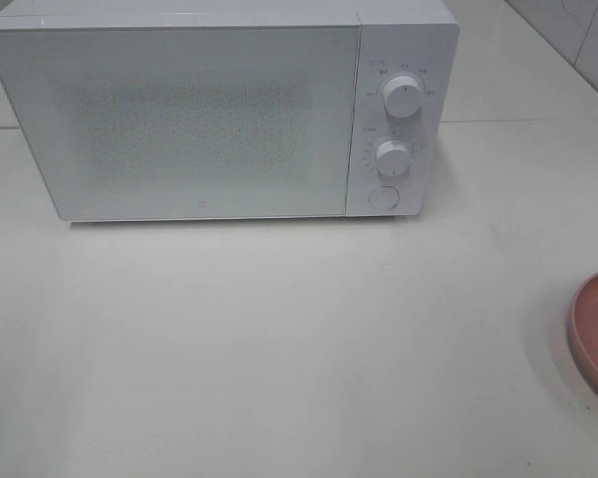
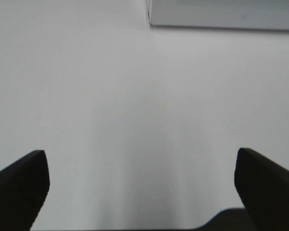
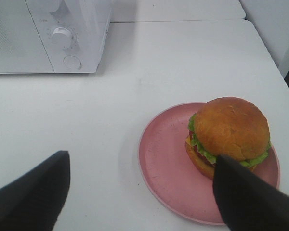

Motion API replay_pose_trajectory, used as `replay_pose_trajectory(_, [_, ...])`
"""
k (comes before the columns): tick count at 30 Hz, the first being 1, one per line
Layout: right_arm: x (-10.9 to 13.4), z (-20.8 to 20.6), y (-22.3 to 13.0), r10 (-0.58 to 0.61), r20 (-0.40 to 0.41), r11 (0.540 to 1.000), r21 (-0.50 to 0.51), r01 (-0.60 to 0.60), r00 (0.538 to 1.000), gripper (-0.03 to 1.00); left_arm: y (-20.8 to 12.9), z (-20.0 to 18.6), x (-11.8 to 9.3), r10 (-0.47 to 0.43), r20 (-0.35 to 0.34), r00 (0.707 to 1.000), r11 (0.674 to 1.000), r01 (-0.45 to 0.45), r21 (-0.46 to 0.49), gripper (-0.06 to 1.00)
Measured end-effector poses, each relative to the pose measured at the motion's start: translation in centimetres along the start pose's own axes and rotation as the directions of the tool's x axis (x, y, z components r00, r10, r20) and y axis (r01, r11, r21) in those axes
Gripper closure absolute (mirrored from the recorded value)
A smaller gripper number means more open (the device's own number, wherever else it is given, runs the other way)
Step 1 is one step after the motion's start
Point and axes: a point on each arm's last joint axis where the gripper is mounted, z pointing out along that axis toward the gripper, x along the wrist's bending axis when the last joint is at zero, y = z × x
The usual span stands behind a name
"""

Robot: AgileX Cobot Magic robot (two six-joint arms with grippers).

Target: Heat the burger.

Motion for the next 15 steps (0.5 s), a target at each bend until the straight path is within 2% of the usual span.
replay_pose_trajectory(1, [0.0,0.0,0.0,0.0,0.0,1.0,0.0,0.0,1.0,0.21,-0.5,-0.8,0.0,-0.016,-0.023,1.0,0.998,0.014,-0.062,-0.04])
replay_pose_trajectory(2, [0.0,0.0,0.0,0.0,0.0,1.0,0.0,0.0,1.0,0.21,-0.5,-0.8,0.0,-0.016,-0.023,1.0,0.998,0.014,-0.062,-0.04])
replay_pose_trajectory(3, [0.0,0.0,0.0,0.0,0.0,1.0,0.0,0.0,1.0,0.21,-1.0,-1.6,0.0,-0.025,-0.04,0.999,0.992,0.02,-0.124,-0.04])
replay_pose_trajectory(4, [0.0,0.0,0.0,0.0,0.0,1.0,0.0,0.0,1.0,0.21,-1.0,-1.6,0.0,-0.025,-0.04,0.999,0.992,0.02,-0.124,-0.04])
replay_pose_trajectory(6, [0.0,0.0,0.0,0.0,0.0,1.0,0.0,0.0,1.0,0.21,-1.9,-2.8,-0.2,-0.028,-0.051,0.998,0.976,0.016,-0.217,-0.04])
replay_pose_trajectory(15, [0.0,0.0,0.0,0.0,0.0,1.0,0.0,0.0,1.0,0.21,-2.2,-3.1,-0.2,-0.027,-0.052,0.998,0.97,0.014,-0.244,-0.04])
